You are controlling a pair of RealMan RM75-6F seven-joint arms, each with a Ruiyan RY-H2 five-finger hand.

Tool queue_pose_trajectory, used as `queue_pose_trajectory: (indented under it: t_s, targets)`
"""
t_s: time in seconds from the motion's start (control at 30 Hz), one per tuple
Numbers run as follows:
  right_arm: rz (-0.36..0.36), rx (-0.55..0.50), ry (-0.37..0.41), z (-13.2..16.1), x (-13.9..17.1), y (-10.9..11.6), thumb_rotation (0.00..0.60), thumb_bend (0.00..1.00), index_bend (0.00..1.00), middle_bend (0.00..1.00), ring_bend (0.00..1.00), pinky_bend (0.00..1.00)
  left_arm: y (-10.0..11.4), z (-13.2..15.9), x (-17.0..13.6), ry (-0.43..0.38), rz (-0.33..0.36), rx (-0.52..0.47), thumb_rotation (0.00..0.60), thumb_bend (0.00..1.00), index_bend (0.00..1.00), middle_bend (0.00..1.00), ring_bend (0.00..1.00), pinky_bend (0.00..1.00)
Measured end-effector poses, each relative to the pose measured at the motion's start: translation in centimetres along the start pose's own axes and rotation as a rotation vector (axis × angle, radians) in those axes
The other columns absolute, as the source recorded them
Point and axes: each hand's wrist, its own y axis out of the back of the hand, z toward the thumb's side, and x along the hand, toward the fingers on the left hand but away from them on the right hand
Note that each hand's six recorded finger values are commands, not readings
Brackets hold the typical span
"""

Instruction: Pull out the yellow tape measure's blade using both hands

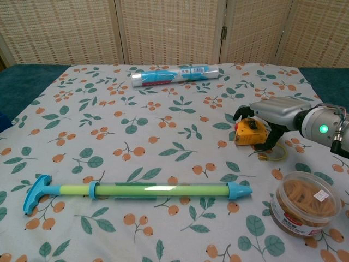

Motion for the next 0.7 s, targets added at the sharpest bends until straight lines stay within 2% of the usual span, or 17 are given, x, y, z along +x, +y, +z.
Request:
queue_pose_trajectory:
  t_s: [0.17,0.4,0.57,0.7]
  targets:
    - [-0.006,-0.003,-0.001,0.1,-0.1,0.1,0.6,0.36,0.29,0.3,0.2,0.06,0.0,-0.1,0.0,0.003,0.001,-0.004,0.6,0.31,0.09,0.05,0.02,0.0]
    - [-0.036,-0.037,-0.011,0.0,0.1,0.5,0.6,0.36,0.45,0.42,0.29,0.07,0.1,0.6,0.6,-0.025,0.023,-0.019,0.6,0.31,0.11,0.05,0.02,0.0]
    - [-0.074,-0.113,-0.006,0.3,0.8,1.5,0.6,0.36,0.49,0.46,0.33,0.07,0.0,2.8,2.1,-0.098,0.031,-0.06,0.6,0.32,0.12,0.06,0.04,0.0]
    - [-0.122,-0.214,0.005,0.6,1.7,2.6,0.6,0.36,0.52,0.48,0.35,0.07,-0.4,5.3,3.6,-0.169,0.031,-0.096,0.6,0.32,0.12,0.06,0.05,0.0]
